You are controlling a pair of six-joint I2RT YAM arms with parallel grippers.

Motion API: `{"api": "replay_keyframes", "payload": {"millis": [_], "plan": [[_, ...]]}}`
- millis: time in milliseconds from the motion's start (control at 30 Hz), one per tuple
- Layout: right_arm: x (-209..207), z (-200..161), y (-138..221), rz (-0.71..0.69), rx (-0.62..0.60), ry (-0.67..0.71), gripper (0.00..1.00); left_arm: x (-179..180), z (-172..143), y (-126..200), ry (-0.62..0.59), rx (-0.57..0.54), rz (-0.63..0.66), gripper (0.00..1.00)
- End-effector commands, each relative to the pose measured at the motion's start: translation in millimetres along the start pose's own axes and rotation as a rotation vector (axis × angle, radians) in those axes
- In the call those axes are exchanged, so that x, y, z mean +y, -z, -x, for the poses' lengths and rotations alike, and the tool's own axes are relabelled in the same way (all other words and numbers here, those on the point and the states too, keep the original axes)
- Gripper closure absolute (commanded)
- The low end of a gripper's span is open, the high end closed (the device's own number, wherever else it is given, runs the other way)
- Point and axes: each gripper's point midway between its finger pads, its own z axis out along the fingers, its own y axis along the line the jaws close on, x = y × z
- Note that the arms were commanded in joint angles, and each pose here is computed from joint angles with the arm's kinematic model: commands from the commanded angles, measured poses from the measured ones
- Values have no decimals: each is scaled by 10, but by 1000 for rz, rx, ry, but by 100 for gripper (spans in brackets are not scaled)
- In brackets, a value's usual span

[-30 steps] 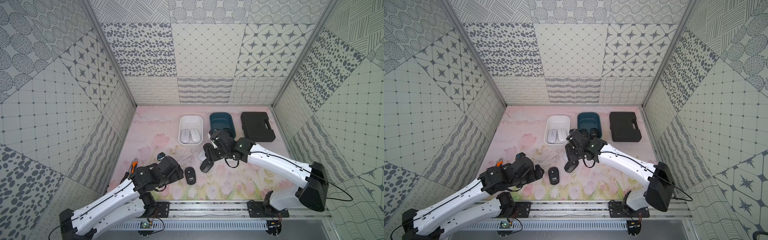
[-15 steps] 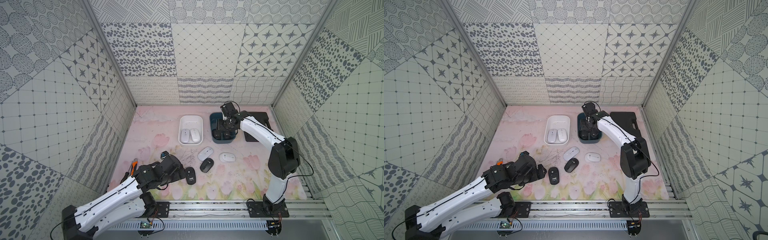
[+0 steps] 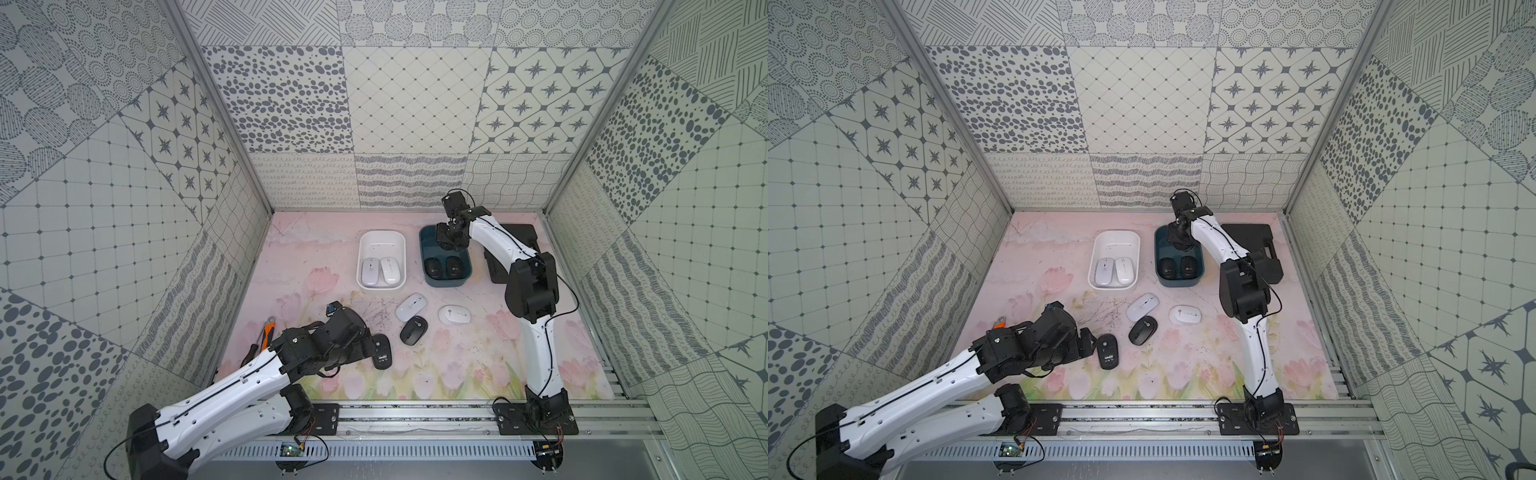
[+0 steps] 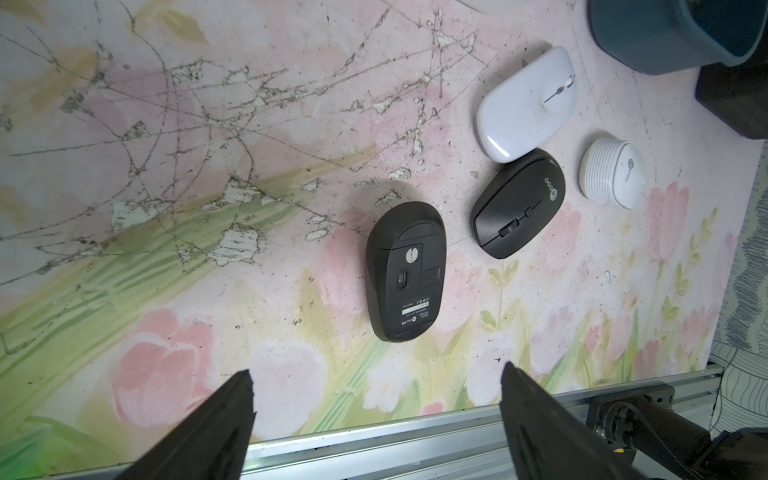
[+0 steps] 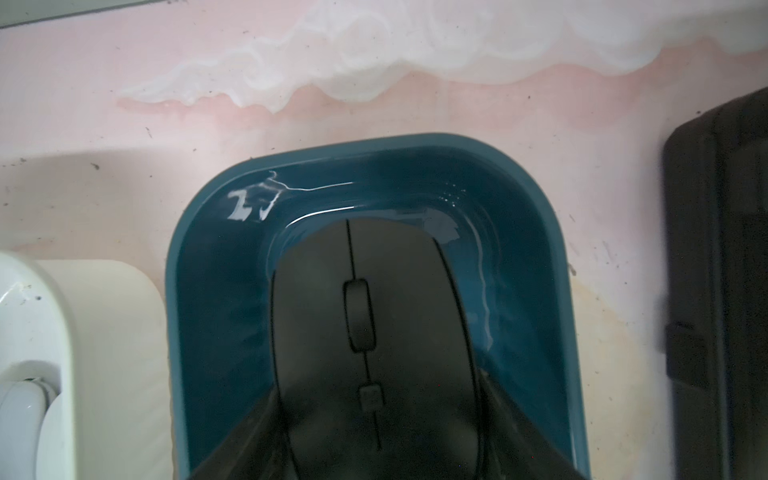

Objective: Place the mice by color into the storage box
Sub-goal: Place the mouse in the storage box.

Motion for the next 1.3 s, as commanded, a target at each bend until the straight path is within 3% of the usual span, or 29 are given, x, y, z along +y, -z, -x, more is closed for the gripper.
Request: {"api": "replay_keyframes", "payload": {"millis": [0,1000,1267], "plan": [[-34,68,-80,-28,-4,19,33,-70,26,9,-13,-2,-30,4],[-300,-103,-549,-132,49,-12,27,-7,-37,-8,2,9,-41,5],[-323,-65,-537,-133,34,-37,26,5,-35,5,4,5,-40,5]]}}
